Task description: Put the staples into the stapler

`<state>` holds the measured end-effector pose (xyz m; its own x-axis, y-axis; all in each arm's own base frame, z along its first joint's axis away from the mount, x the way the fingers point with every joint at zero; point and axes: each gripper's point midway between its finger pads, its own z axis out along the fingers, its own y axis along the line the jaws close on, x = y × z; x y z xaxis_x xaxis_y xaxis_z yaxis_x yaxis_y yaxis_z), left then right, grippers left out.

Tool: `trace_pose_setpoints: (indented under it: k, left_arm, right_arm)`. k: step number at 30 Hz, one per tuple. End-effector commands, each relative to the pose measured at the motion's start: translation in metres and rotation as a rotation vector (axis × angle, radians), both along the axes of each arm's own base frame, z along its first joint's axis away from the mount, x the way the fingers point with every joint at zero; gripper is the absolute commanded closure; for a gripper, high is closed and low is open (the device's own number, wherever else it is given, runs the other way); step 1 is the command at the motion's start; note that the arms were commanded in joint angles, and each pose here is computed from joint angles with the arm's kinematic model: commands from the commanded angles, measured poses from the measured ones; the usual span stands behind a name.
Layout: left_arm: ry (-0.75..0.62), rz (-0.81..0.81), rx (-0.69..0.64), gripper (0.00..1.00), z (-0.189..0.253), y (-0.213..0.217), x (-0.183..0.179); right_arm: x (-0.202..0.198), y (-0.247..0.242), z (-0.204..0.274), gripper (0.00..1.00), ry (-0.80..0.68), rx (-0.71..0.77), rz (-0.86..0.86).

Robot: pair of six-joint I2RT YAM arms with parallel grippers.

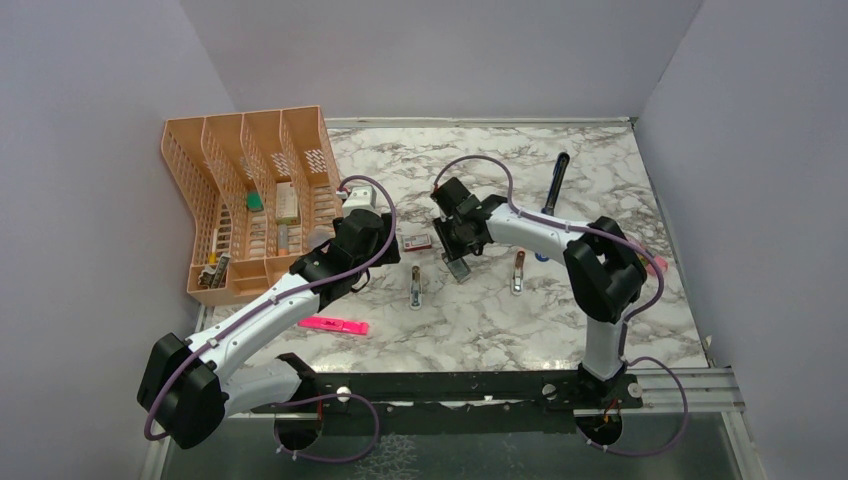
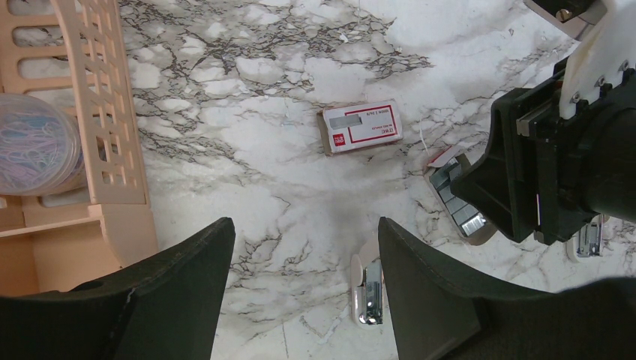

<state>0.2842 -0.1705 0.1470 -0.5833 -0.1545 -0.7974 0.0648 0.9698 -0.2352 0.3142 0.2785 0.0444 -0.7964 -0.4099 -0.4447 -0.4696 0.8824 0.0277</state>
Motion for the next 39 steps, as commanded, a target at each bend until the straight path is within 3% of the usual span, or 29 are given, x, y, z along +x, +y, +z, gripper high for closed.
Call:
trace_pose_setpoints:
  k: [1,11,32,39]
  left_arm:
    - [-0.013,0.023,0.009,0.29,0.001,0.005,0.003]
    - [-0.012,0.023,0.011,0.29,0.001,0.005,0.004]
    - [-0.012,0.024,0.013,0.29,0.001,0.005,0.003]
    - [-0.014,0.024,0.012,0.29,0.002,0.006,0.003]
  right_arm:
    - [0.019,0.007,0.003,0.62,-0.060,0.004,-0.020]
    - [0.023,0.012,0.002,0.67,-0.067,0.017,-0.013]
    - [0.024,0.008,-0.014,0.65,-0.054,-0.024,-0.032]
    - [0.022,0.009,-0.017,0.76,-0.030,-0.021,-0.030]
